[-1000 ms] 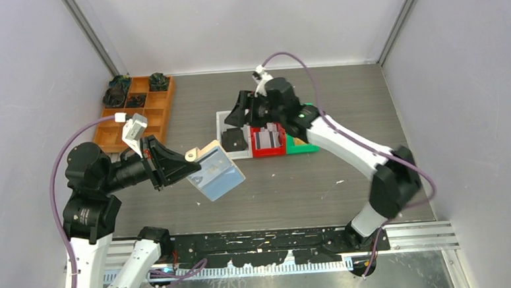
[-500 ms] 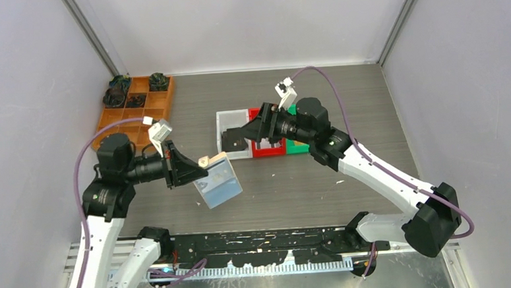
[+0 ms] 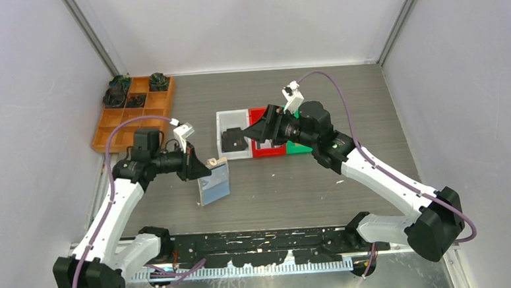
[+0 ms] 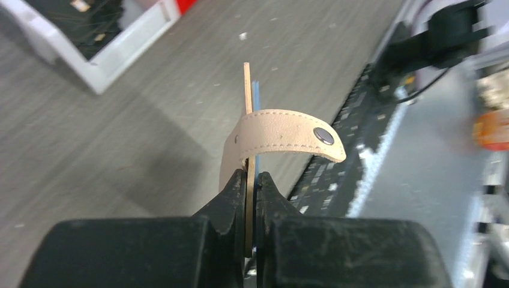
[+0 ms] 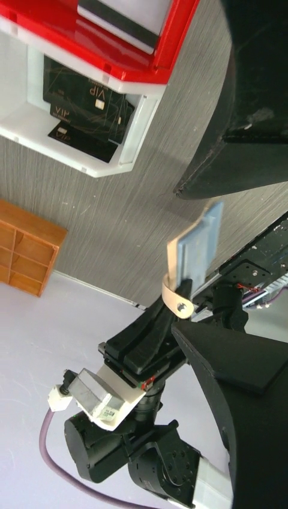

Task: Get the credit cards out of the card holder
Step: Place the card holder at the center of the board.

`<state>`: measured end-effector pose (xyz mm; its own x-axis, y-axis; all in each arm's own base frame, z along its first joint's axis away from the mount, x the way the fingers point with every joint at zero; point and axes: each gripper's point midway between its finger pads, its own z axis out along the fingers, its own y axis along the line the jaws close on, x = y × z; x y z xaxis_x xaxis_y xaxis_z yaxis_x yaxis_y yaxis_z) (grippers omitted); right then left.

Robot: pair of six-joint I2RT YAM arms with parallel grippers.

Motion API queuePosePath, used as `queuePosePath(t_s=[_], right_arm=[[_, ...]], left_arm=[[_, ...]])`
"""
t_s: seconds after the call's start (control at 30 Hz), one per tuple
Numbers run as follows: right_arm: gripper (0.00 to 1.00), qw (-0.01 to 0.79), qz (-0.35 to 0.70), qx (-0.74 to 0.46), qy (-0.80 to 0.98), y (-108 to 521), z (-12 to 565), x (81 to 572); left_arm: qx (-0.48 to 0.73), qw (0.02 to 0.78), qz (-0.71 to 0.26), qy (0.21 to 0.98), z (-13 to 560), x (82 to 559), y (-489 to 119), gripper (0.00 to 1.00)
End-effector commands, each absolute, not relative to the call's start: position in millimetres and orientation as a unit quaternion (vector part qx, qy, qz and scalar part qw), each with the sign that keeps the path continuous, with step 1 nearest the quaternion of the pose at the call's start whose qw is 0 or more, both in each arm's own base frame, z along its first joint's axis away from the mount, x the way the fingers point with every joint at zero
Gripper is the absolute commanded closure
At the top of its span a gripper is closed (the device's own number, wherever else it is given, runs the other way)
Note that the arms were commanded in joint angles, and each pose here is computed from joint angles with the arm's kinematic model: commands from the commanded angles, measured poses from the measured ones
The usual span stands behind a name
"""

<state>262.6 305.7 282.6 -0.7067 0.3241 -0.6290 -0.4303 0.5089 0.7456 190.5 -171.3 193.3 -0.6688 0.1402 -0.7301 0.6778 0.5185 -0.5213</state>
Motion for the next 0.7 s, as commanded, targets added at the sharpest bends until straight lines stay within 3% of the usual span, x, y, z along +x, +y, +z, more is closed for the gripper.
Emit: queuePosePath(t_s=[0.0,0.17,0.6,0.67], right_arm=[[0.21,0.418,0.487,-0.015,0.766,290,296,270],[0.20,0.417,0.472,0.005,0.777,282,287,275],[0.19,0.435,0.423,0.037,0.794,254,281,283],[0.19,0.434,0.420,0.039,0.796,253,280,283]], left_arm=[[0.357,0.366,-0.302,0.805,160,223,-147,1.00],[0.402,0.355,-0.217,0.816,116,244,-124,0.99],[0.498,0.454,0.019,0.739,82,312,-77,1.00],[0.517,0.449,0.034,0.728,75,308,-73,0.93]])
